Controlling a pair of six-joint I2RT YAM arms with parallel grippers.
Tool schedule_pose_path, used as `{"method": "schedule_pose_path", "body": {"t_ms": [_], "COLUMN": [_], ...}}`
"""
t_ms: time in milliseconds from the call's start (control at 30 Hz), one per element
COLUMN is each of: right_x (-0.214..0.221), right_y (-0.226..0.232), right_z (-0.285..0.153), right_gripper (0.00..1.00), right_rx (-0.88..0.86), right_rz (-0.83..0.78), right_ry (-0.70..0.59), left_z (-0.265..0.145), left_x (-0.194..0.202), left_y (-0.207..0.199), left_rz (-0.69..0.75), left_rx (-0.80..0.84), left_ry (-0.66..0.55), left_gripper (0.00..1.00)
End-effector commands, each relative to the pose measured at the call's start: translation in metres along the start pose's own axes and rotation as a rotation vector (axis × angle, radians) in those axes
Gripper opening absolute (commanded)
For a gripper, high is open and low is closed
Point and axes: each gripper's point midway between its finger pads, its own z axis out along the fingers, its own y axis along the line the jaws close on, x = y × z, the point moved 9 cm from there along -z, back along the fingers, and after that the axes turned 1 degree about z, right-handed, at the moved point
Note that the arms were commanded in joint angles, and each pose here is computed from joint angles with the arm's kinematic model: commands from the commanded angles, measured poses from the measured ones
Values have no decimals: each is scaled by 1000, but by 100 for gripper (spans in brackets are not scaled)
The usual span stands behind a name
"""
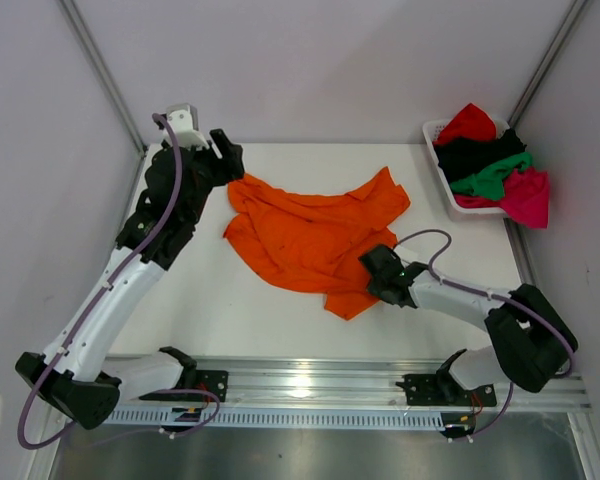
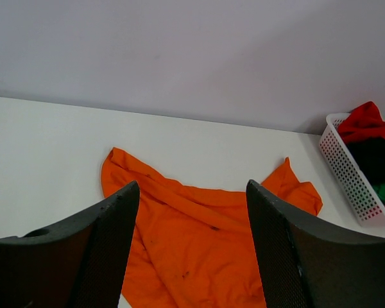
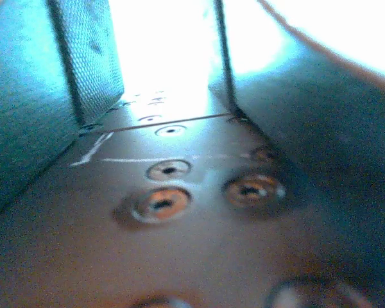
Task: Fold and stack the t-shirts
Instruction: Flatten the tshirt out
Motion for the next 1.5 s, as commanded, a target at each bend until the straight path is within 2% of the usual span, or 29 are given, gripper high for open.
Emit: {"method": "schedule_pose_path", "body": {"t_ms": [0,200,533,1067,1133,1167,1267,1467], "right_x": [10,14,13,16,15,17,16,6], "right_y": [-27,-47,-47,-35,-29,-29,-23,-9], "right_z": [-12,-23,-24,2,4,6,8,8], "right_gripper": [37,38,38,38,31,17,0,0], "right_rx": [83,65,-182,-231,-247,-247,-273,-308], "right_rz": [6,28,186,146,133,123,103,38], "right_ry": [37,17,-112,-174,-170,-163,-164,-206], "left_z": [-7,-8,-13,-14,-14,-15,-14,-10], "left_x": [-3,0,-1,2,2,1,2,8], "left_y": [-4,-6,-7,-7,-6,-6,-6,-7], "left_rz": [-23,-24,-22,-11,-10,-8,-6,1], "left_rx": [34,46,52,54,47,45,44,47], "left_ry": [-12,-3,-7,4,-1,-6,-3,18], "left_gripper": [71,71,71,71,70,70,70,70]}}
